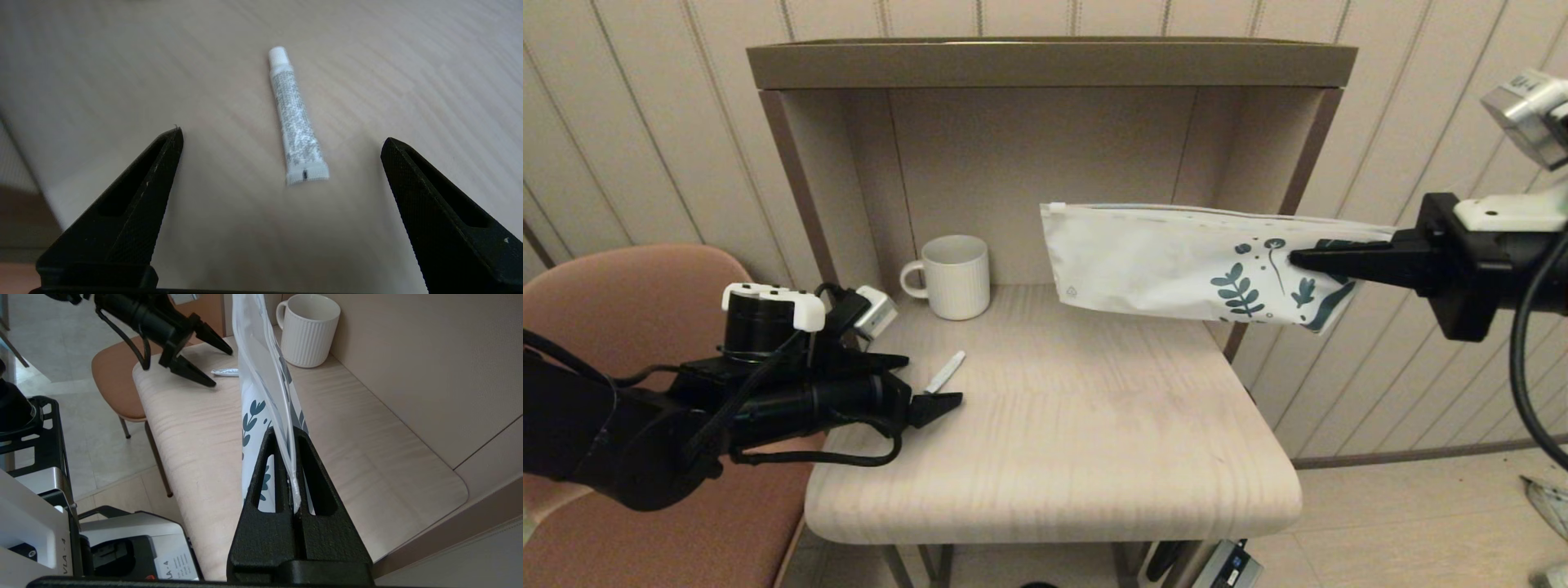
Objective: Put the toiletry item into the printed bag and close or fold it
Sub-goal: Pick up the toothpaste
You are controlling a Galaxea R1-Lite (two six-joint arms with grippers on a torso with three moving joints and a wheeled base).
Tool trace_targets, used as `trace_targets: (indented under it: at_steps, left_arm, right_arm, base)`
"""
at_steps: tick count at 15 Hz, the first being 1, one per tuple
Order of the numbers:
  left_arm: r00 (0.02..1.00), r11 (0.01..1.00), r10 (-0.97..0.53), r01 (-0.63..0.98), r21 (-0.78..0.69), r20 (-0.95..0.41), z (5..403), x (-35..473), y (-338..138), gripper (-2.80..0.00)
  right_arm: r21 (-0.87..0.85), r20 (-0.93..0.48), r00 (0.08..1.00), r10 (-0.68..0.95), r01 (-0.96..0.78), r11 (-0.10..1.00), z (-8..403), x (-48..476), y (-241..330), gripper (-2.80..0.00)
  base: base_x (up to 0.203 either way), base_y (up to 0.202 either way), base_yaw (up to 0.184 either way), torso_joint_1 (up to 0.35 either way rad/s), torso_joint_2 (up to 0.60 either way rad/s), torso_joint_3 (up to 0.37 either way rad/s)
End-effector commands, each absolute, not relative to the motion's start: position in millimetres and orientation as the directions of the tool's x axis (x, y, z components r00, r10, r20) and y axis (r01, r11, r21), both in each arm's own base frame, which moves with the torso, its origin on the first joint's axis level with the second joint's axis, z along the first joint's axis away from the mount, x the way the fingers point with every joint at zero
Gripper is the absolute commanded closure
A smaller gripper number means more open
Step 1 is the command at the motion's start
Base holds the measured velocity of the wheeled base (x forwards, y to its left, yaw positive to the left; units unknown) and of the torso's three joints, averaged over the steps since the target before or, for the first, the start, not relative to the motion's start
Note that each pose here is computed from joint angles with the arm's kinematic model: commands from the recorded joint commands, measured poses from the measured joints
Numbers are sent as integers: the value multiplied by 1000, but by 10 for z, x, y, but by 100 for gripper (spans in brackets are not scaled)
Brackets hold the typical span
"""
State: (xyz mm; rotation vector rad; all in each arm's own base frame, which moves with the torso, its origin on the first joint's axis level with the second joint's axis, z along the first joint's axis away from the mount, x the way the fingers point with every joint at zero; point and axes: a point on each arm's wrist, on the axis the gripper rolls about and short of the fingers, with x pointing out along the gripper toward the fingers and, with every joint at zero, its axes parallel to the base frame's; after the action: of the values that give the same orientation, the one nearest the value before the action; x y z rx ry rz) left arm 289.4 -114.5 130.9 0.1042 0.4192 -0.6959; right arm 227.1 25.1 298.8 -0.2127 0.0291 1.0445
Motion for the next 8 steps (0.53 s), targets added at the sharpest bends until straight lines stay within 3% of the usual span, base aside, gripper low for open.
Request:
trace_targets:
  at_steps: [1,8]
  left_arm:
    - [679,764,-600,643,-52,-424,1231,2954,-1176,-280]
    - [691,765,-605,643,-47,-396,1218,2994,-1189,-280]
  right_arm:
    - [-153,-129,497,858,-865,478,2950,2307,250,0]
    - [-149,-129,499,857,-864,481,2941,2322,223,0]
  base:
    - [0,0,0,0,0,0]
    - [0,0,0,0,0,0]
